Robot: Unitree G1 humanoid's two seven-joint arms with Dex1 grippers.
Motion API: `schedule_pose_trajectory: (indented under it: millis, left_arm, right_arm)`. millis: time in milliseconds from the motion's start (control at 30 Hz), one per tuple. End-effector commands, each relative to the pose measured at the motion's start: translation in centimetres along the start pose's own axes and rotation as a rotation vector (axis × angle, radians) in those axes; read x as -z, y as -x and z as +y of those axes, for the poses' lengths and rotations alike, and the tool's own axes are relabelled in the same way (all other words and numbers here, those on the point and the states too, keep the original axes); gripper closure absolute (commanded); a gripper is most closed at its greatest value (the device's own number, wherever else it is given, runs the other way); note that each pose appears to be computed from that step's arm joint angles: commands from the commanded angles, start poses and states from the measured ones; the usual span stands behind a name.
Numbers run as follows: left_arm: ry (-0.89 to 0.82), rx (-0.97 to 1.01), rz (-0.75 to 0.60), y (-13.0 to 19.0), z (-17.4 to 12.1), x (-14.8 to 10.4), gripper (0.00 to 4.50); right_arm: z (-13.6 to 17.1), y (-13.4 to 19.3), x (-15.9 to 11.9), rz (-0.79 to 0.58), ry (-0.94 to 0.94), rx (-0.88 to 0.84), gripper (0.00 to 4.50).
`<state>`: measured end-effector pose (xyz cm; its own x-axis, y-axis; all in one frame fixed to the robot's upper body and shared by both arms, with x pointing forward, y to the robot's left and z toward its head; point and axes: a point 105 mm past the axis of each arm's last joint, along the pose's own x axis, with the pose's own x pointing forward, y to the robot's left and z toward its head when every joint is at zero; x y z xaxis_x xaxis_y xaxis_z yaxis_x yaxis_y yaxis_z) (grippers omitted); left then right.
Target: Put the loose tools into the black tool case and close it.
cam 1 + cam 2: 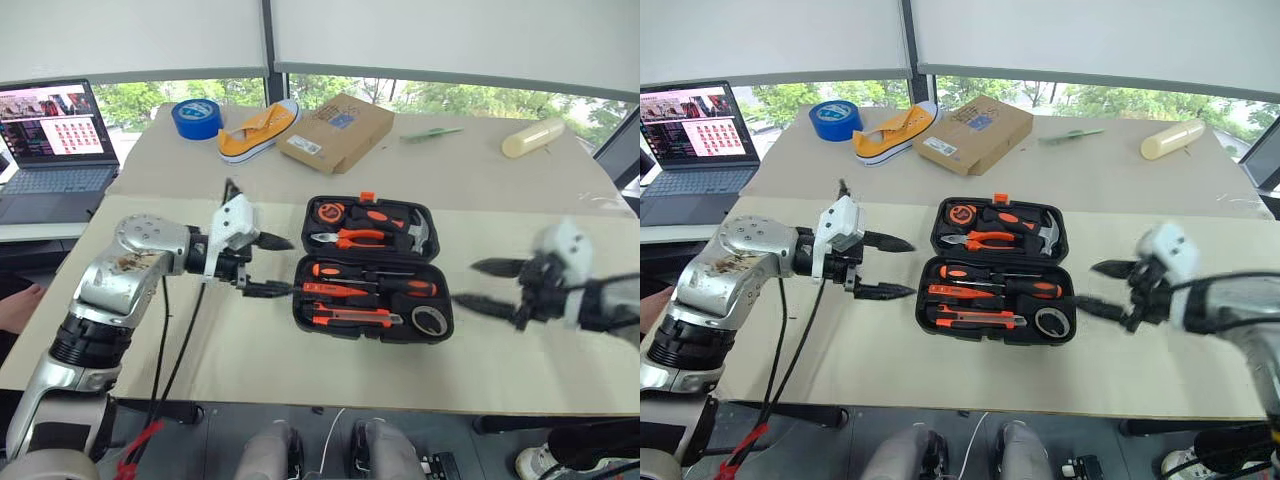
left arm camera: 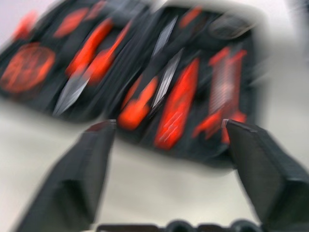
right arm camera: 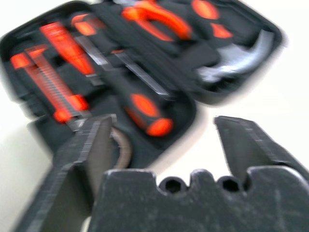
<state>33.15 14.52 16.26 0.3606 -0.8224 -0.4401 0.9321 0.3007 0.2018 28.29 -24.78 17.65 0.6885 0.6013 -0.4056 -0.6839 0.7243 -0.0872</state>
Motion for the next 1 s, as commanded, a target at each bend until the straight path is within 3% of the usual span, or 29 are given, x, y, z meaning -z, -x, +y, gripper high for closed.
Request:
schedule_pose_trajectory:
  millis: [33, 133, 167, 200, 267, 567, 733, 1000]
  left_arm:
    - [-0.043, -0.060, 0.042, -0.2, 1.0, 1.0, 2.38]
    - [-0.032, -0.071, 0.038, -1.8, 1.2, 1.4, 3.53]
    - [-0.031, -0.072, 0.038, -2.2, 1.2, 1.5, 3.73]
    - [-0.032, -0.072, 0.041, -2.6, 1.1, 1.7, 4.32]
    - [-0.018, -0.049, 0.027, -3.6, 0.6, 1.6, 4.50]
    - [0.047, 0.107, -0.034, -5.1, -2.5, 0.5, 4.50]
    - [0.002, 0.224, 0.021, -4.6, -6.2, 1.3, 4.50]
    - [0.009, 0.256, 0.102, -2.8, -9.3, 3.9, 4.50]
  right_arm:
    - [-1.4, -0.2, 0.1, -0.005, 0.017, 0.056, 2.21]
    - [-1.9, -1.6, 1.4, 0.022, 0.026, 0.062, 3.27]
    - [-1.9, -1.9, 1.7, 0.027, 0.032, 0.055, 3.46]
    - [-1.8, -2.4, 1.9, 0.027, 0.029, 0.042, 3.98]
    - [-1.6, -3.6, 2.3, 0.036, 0.037, 0.028, 4.43]
    - [-0.5, -6.2, 2.2, 0.059, 0.146, -0.046, 4.43]
    - [2.5, -4.7, 2.8, 0.091, 0.203, -0.203, 4.43]
    - [4.0, -2.4, 4.5, 0.124, 0.201, -0.199, 4.43]
